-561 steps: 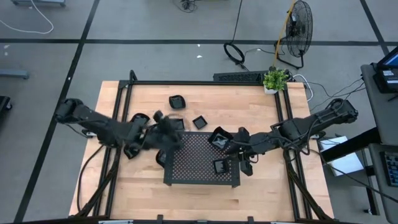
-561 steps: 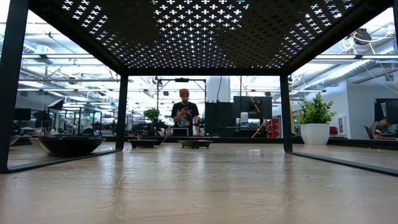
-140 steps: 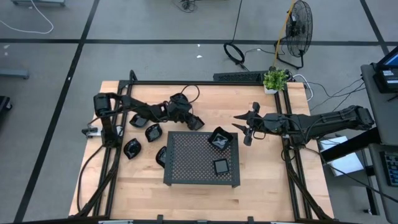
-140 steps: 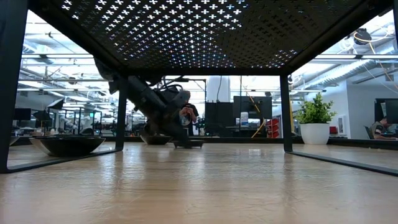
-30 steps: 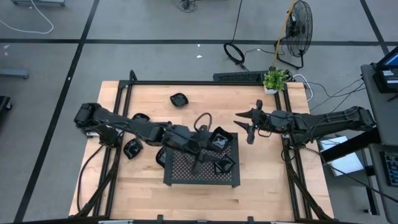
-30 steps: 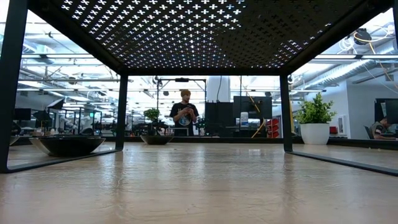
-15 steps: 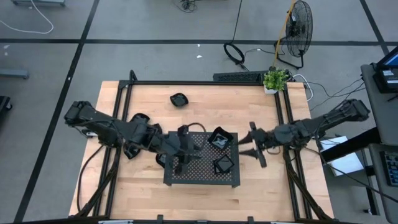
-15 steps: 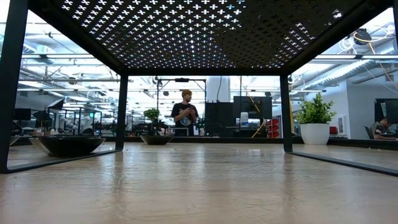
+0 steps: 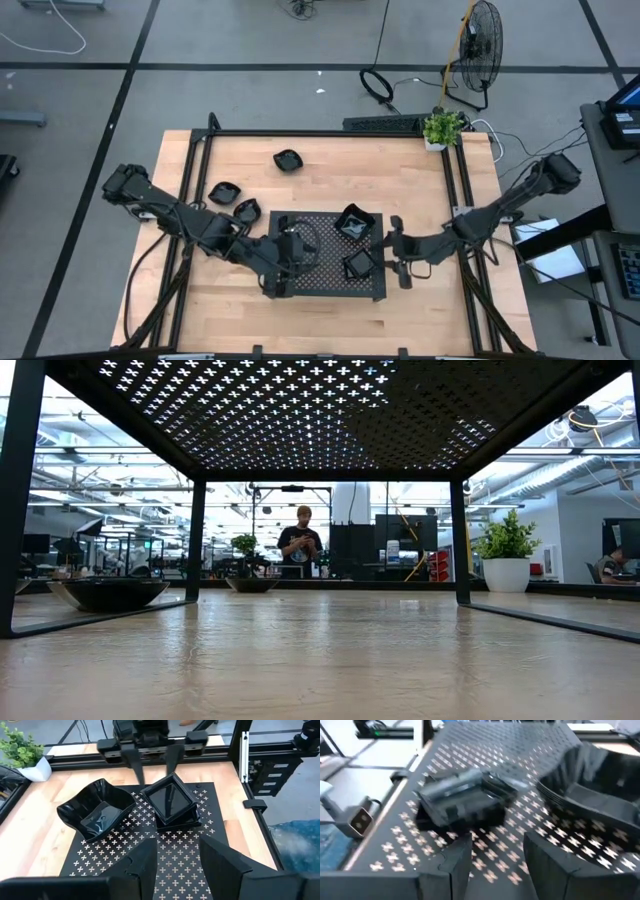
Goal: Pick & Place Mini shaped plates
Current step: Stack the black square plate on top of the black square plates on the shelf, then put the black leaf-shaped plate on the shelf
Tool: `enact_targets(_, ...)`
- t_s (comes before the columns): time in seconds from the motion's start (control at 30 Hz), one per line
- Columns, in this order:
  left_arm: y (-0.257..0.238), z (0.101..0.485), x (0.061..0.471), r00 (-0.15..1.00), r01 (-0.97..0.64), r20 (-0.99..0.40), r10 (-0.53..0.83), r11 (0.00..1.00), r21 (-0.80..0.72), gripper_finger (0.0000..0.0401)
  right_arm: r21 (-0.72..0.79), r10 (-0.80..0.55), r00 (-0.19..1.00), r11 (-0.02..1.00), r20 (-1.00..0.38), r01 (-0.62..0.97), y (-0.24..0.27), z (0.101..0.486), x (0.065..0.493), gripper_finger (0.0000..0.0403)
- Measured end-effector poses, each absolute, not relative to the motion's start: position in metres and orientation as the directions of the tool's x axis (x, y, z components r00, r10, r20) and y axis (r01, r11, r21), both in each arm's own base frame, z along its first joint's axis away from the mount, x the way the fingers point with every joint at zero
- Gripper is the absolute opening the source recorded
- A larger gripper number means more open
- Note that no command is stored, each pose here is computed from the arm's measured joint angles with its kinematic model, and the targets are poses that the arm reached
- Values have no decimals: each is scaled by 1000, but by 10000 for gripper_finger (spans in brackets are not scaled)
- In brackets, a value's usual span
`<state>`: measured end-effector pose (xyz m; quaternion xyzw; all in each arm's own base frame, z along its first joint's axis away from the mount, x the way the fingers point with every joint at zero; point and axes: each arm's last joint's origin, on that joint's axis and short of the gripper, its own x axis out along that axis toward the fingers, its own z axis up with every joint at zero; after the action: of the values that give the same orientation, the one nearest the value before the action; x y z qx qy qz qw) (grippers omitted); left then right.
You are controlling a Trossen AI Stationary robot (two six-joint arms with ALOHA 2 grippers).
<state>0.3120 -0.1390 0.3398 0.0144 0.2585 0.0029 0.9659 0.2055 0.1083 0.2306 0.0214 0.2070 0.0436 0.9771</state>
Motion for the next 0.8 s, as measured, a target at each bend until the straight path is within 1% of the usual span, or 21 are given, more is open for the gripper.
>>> enact_targets(0.3, -138, 339, 312, 860, -4, -510, 20, 1000, 31, 150, 91, 140, 924, 989, -355, -115, 113, 241, 197, 165)
enact_targets(0.57, -138, 339, 312, 859, -5, -512, 21, 999, 33, 150, 110, 146, 928, 987, -343, -115, 114, 242, 198, 165)
enact_targets(0.63, -138, 339, 312, 859, -5, -512, 21, 999, 33, 150, 115, 153, 937, 986, -314, -122, 115, 245, 199, 165)
enact_targets(0.67, -138, 339, 312, 859, -5, -512, 21, 999, 33, 150, 117, 160, 942, 984, -294, -131, 115, 247, 199, 165)
enact_targets(0.8, -137, 339, 312, 859, -6, -511, 22, 999, 33, 150, 155, 257, 933, 962, -252, -224, 119, 251, 200, 165)
